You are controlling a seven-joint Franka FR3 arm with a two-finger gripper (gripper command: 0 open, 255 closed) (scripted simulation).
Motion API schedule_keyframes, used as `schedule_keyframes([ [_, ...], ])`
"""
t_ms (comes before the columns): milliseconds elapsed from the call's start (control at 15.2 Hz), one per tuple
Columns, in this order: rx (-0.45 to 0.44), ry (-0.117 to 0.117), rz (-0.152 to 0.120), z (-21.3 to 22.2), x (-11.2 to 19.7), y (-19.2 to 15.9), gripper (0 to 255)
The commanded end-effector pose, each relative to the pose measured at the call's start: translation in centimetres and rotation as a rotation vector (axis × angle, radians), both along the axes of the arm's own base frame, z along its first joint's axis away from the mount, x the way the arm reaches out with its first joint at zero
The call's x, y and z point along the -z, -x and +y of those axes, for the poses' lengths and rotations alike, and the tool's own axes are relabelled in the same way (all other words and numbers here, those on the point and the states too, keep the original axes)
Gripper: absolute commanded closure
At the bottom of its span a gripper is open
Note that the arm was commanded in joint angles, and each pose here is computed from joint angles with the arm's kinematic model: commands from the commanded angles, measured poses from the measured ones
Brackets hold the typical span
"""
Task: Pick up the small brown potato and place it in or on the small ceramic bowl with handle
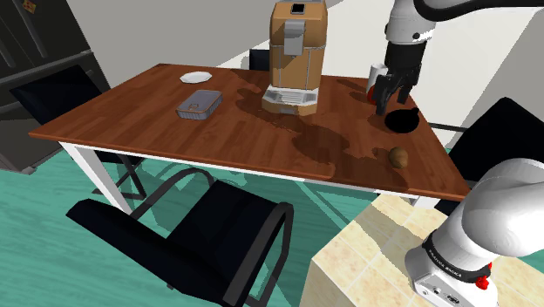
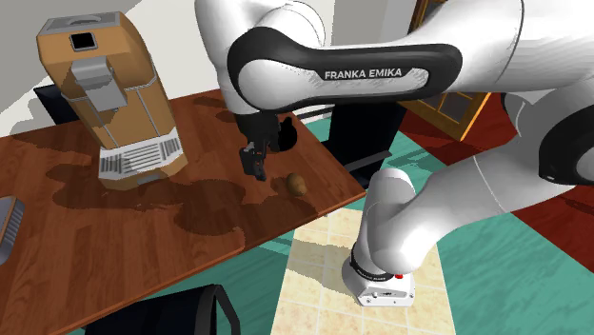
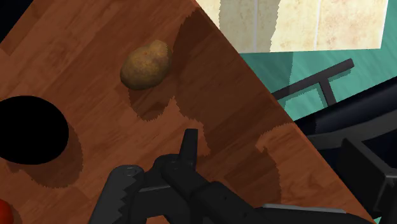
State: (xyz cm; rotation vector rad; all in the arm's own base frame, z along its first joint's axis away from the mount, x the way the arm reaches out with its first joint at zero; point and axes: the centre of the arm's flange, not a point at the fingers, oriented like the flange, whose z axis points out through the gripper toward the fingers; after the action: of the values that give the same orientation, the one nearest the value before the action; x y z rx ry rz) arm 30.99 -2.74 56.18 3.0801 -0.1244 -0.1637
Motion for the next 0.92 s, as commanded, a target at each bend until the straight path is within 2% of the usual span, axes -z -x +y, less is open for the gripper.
schedule_keyframes([
  [0,0.000,0.000,0.000,0.0,0.0,0.0,0],
  [858,0.401,0.097,0.110,-9.8,14.1,-2.2,0],
])
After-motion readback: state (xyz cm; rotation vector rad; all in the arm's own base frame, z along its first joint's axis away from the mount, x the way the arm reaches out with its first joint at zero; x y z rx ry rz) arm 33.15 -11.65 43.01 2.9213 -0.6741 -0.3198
